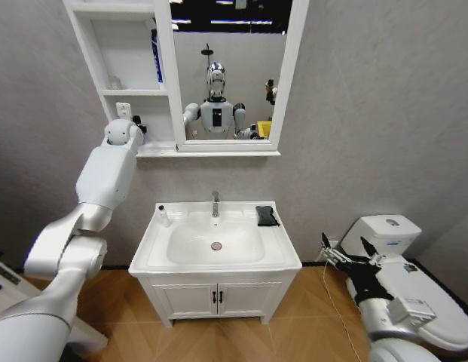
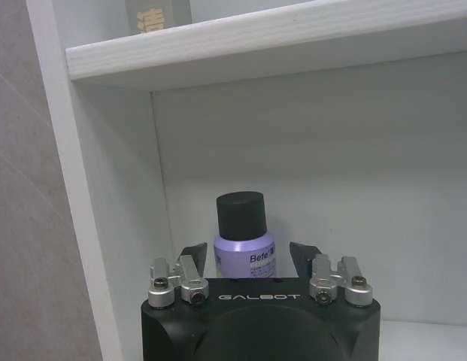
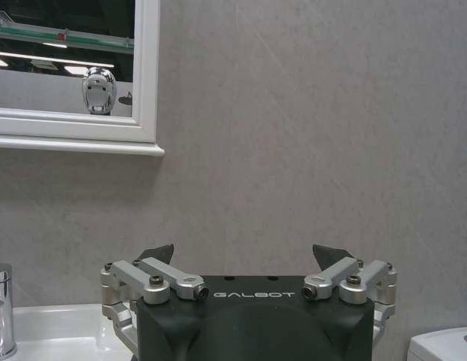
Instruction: Move facial cleanser and shampoo from washbasin to cabinet, then wipe washbasin with towel.
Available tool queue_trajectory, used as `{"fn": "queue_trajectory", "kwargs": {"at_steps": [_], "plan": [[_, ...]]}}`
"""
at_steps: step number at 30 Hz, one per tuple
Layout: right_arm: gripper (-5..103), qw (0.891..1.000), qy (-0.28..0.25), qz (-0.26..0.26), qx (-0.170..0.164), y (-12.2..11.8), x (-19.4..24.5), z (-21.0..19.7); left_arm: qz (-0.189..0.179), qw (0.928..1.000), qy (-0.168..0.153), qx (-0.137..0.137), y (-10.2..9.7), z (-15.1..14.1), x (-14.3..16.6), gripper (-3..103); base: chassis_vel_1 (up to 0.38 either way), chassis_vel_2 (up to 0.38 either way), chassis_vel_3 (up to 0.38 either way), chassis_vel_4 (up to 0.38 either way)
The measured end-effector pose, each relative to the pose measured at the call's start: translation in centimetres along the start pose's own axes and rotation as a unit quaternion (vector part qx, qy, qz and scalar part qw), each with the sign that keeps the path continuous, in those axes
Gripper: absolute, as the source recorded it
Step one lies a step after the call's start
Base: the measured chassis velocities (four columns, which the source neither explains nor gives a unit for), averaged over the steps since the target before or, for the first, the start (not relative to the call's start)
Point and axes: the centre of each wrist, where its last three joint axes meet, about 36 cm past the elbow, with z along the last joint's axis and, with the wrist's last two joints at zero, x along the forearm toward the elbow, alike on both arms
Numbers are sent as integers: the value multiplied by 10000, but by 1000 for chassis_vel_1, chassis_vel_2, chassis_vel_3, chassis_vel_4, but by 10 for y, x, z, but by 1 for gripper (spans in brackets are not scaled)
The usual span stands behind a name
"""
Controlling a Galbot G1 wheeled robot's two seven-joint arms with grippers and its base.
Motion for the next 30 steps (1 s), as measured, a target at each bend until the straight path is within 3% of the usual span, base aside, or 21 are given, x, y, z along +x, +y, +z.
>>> {"fn": "queue_trajectory", "kwargs": {"at_steps": [2, 5, 6, 8, 9, 10, 12, 15, 16, 18, 19, 21, 22, 23, 24, 26, 27, 28, 29, 30], "plan": [[100, 10000, -1, -2, 11, 0, 0, 0, 4, 10000, -22, 51, 1, -1, 0, 74, 0, 0, 0, 0], [100, 10000, -1, 1, 16, 0, 0, 0, 0, 9999, -58, 88, 4, -3, 1, 80, 0, 0, 0, 0], [100, 10000, 0, 8, 21, 0, 0, 0, 12, 9998, -151, 107, 9, -7, 7, 90, 0, 0, 0, 0], [100, 10000, 4, 16, 23, -1, 0, 0, 41, 9997, -195, 108, 14, -9, 13, 90, 0, 0, 0, 0], [100, 10000, 18, 30, 34, -1, 0, 0, 102, 9996, -244, 117, 23, -10, 26, 98, 0, 0, 0, 0], [100, 10000, 23, 41, 40, -1, 1, 0, 161, 9993, -311, 134, 28, -9, 40, 99, 0, 0, 0, 0], [100, 10000, 25, 44, 39, -1, 1, 0, 234, 9990, -359, 158, 32, -8, 53, 99, 0, 0, 0, 0], [100, 10000, 22, 47, 37, 0, 0, 1, 611, 9964, -547, 221, 44, 4, 117, 100, 0, 0, 0, 0], [100, 10000, 22, 47, 37, 0, 0, 1, 611, 9964, -547, 221, 44, 4, 117, 100, 0, 0, 0, 0], [100, 10000, 28, 34, 42, 1, -1, 2, 755, 9953, -579, 191, 60, 21, 156, 100, 0, 0, 0, 0], [100, 10000, 28, 34, 42, 1, -1, 2, 755, 9953, -579, 191, 60, 21, 156, 100, 0, 0, 0, 0], [100, 10000, 32, 4, 45, 3, -3, 4, 858, 9947, -537, 177, 70, 47, 204, 100, 0, 0, 0, 0], [100, 10000, 32, 4, 45, 3, -3, 4, 858, 9947, -537, 177, 70, 47, 204, 100, 0, 0, 0, 0], [100, 10000, 24, -14, 44, 5, -4, 4, 864, 9949, -496, 121, 70, 65, 222, 100, 0, 0, 0, 0], [100, 10000, 24, -14, 44, 5, -4, 4, 864, 9949, -496, 121, 70, 65, 222, 100, 0, 0, 0, 0], [100, 10000, 25, -38, 40, 7, -5, 4, 882, 9959, -203, 0, 61, 123, 239, 100, 0, 0, 0, 0], [100, 10000, 25, -38, 40, 7, -5, 4, 882, 9959, -203, 0, 61, 123, 239, 100, 0, 0, 0, 0], [100, 10000, 31, -50, 46, 7, -5, 4, 930, 9957, -31, -2, 53, 152, 242, 100, 0, 0, 0, 0], [100, 10000, 31, -50, 46, 7, -5, 4, 930, 9957, -31, -2, 53, 152, 242, 100, 0, 0, 0, 0], [100, 10000, 37, -57, 57, 7, -5, 5, 985, 9951, 79, 18, 40, 190, 240, 100, 0, 0, 0, 0]]}}
